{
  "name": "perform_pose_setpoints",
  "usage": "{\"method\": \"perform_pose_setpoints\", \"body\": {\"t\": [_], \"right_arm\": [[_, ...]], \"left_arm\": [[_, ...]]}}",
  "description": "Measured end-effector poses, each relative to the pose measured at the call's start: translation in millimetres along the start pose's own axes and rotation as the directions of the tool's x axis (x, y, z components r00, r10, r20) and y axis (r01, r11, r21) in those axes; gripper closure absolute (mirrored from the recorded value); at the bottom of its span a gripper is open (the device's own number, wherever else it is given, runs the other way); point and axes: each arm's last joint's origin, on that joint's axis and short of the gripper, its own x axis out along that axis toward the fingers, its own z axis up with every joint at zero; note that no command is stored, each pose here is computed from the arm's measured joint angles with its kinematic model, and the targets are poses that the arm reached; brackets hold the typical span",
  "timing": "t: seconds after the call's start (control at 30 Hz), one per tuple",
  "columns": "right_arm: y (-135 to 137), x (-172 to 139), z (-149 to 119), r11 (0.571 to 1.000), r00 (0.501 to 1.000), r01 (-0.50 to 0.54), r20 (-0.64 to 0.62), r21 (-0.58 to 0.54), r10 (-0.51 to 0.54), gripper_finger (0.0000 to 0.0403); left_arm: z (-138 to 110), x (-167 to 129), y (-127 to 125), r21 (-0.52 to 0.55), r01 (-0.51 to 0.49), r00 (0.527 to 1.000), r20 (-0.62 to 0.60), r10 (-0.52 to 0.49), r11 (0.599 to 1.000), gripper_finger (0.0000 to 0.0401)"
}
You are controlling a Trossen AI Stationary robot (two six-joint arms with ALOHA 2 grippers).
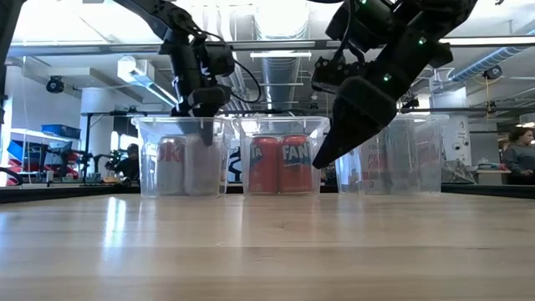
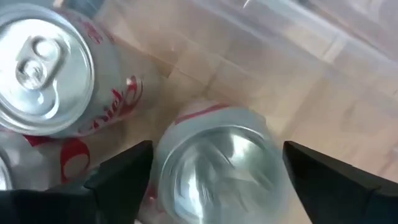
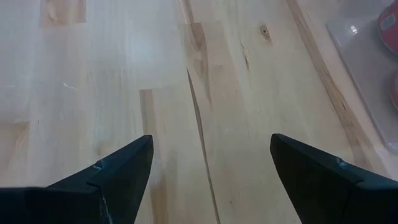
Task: Sort soda cans
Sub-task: Put the red-silver soda can into the left transparent bin, then adjust the left transparent bin on the table
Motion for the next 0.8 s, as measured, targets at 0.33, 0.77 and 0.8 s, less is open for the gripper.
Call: {"method": "perform_pose_setpoints", "body": {"t": [0.33, 0.77, 0.8], "right_arm": [[1, 0, 0, 1.0, 1.0, -0.002, 0.0, -0.011, 0.002, 0.0074], [1, 0, 0, 0.999, 1.0, -0.002, 0.0, -0.033, 0.002, 0.0087], [1, 0, 0, 0.999, 1.0, -0.002, 0.0, -0.033, 0.002, 0.0085]], "left_arm": [[1, -29, 0, -0.015, 0.005, 0.998, 0.059, -0.004, 1.0, 0.003], [-25, -110, -26, 0.056, 0.046, 0.946, 0.319, -0.062, 0.997, 0.0033], [-29, -112, -31, 0.076, 0.052, 0.941, 0.329, -0.075, 0.996, 0.0033]]}}
